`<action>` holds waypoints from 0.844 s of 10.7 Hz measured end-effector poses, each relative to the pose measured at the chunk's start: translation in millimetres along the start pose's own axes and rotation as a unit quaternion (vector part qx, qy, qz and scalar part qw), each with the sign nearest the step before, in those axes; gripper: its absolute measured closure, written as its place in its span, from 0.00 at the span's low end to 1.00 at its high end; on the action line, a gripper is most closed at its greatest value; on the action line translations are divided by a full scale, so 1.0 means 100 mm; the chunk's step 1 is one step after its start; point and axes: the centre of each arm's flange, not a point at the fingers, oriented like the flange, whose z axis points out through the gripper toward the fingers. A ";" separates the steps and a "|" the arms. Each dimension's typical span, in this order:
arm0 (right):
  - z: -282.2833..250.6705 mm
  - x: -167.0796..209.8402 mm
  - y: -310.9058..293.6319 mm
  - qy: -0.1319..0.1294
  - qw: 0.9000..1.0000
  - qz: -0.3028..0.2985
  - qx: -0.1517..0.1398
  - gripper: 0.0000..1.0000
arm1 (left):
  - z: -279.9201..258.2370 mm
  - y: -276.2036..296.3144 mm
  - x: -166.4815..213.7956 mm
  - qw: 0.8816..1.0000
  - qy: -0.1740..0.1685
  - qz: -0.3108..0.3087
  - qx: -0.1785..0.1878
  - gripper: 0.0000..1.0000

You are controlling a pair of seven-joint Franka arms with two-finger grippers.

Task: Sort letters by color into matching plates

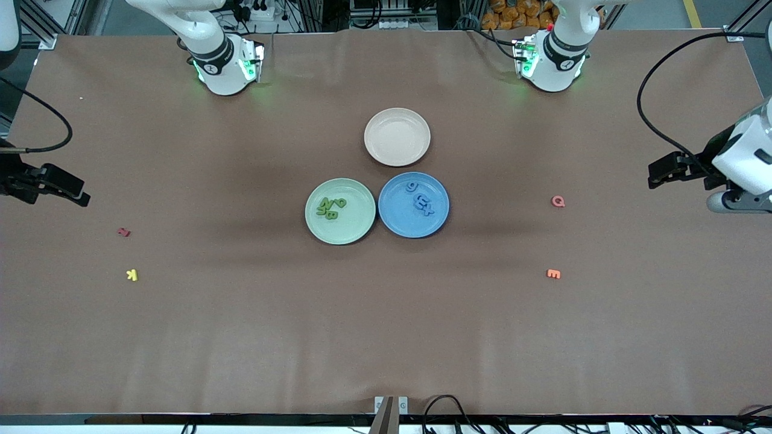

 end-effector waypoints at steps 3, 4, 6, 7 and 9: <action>0.07 0.04 -0.02 0.000 1.000 -0.001 0.000 0.00 | -0.20 0.05 -0.13 1.000 0.014 0.002 -0.008 0.00; 0.07 0.05 -0.02 0.001 1.000 -0.002 0.000 0.00 | -0.24 0.06 -0.15 1.000 0.017 0.003 -0.010 0.00; 0.07 0.06 -0.03 0.006 1.000 -0.002 0.000 0.00 | -0.29 0.08 -0.19 1.000 0.021 0.004 -0.013 0.00; 0.09 0.08 -0.03 0.009 1.000 -0.002 0.000 0.00 | -0.33 0.09 -0.21 0.999 0.027 0.004 -0.018 0.00; 0.21 0.17 -0.02 0.015 1.000 -0.001 0.000 0.00 | -0.39 0.18 -0.20 0.999 0.048 0.011 -0.022 0.00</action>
